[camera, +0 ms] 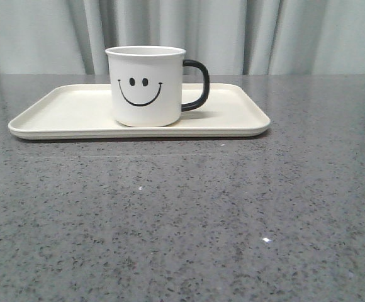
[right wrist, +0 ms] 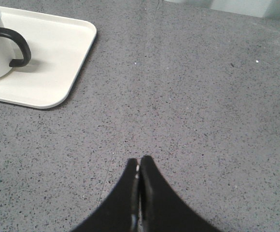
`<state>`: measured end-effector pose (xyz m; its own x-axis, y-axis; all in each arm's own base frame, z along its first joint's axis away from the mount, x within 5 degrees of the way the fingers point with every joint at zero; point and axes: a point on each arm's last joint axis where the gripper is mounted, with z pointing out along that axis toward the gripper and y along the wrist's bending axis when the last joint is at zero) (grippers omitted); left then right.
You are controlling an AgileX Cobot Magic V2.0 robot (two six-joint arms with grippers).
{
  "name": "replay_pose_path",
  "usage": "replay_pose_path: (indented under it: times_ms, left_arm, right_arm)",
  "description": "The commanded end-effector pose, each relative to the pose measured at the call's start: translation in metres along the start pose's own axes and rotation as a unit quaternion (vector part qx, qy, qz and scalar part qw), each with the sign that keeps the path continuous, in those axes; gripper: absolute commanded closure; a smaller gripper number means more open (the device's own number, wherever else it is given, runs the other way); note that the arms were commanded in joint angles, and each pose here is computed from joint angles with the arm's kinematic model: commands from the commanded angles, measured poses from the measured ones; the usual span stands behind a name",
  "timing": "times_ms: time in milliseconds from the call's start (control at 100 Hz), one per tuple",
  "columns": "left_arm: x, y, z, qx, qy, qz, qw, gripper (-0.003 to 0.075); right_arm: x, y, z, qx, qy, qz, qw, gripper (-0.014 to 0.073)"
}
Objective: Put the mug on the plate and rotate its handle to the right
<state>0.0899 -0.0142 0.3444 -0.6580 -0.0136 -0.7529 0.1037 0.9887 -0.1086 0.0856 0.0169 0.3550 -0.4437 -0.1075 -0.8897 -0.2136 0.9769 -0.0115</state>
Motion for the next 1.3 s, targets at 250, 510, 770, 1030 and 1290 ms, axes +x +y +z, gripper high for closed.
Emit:
replay_pose_path:
  times_ms: [250,510,770,1030,1290]
  left_arm:
    - [-0.017,0.007,-0.010,-0.040,-0.235,0.025,0.971,0.0740]
    - [0.038,0.014,0.012,-0.047,-0.371,0.027,0.927,0.0740]
    - [0.094,0.020,0.040,-0.049,-0.398,0.027,0.916,0.0740]
    - [0.116,0.022,0.052,-0.039,-0.405,0.006,0.914,0.0740]
    - [0.124,0.023,0.057,-0.039,-0.402,0.005,0.915,0.0740]
  right_arm:
    - [-0.012,-0.002,-0.004,0.010,-0.039,0.001,0.999,0.0662]
    - [-0.012,-0.002,-0.004,0.010,-0.039,0.001,0.999,0.0662]
    - [-0.012,-0.002,-0.004,0.010,-0.039,0.001,0.999,0.0662]
    - [-0.012,-0.002,-0.004,0.010,-0.039,0.001,0.999,0.0662]
    - [-0.012,-0.002,-0.004,0.010,-0.039,0.001,0.999,0.0662]
